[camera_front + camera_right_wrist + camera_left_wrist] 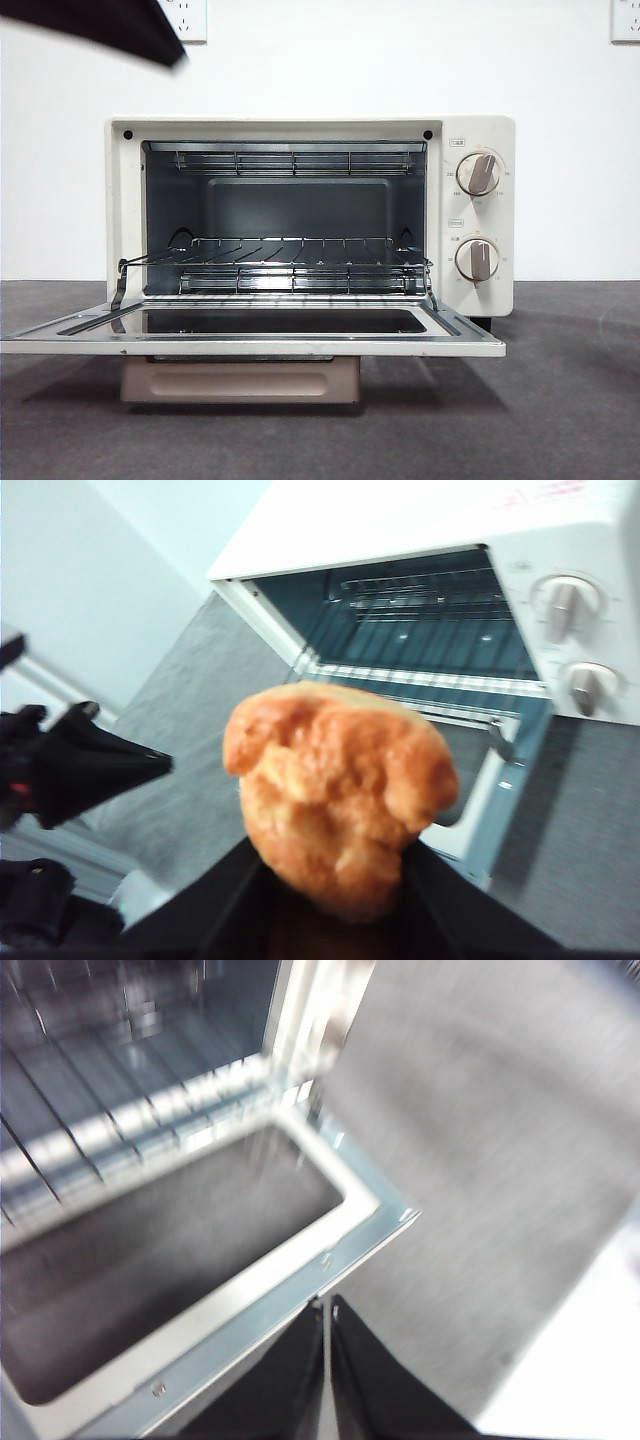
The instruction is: The left arm flap open the oven, the right arm pick bread and place it into oven, the left arm flap close the oven
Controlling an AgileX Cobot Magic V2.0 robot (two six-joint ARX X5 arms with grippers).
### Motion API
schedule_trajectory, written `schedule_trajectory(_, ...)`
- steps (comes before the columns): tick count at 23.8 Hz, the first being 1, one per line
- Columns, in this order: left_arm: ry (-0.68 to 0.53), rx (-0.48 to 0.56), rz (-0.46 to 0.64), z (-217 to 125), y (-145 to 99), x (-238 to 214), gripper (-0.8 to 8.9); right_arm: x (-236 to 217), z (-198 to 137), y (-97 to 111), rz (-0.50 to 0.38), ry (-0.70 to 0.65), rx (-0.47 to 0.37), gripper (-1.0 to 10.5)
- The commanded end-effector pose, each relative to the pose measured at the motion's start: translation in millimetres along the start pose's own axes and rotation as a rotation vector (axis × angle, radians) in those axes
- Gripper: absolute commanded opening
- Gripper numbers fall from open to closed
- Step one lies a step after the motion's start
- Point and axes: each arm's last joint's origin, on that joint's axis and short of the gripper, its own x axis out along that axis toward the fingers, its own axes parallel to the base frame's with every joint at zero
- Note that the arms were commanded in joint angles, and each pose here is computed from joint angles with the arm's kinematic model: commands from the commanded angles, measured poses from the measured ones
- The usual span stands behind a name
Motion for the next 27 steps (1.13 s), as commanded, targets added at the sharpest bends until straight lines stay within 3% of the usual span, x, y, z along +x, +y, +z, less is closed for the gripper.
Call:
schedule_trajectory(1,-0.073,0.003,-0.019,7,-5,-29,0.16,17,11,3,0.051,0.027,0.002,1.3)
schedule_trajectory(8,-0.152,0.001,0.012,3,-5,-88,0.16,95,18,3,0.065,0.146,0.046,1.3)
schedule_trajectory(21,-0.162,-0.007,0.139,0,-3,-130,0.16,184,12,-16,-0.137,0.127,0.134,1.3)
schedule_trajectory(27,-0.171,-0.008,0.143,2,-3,-135,0.16,215,16,-25,-0.184,0.091,0.150,1.3)
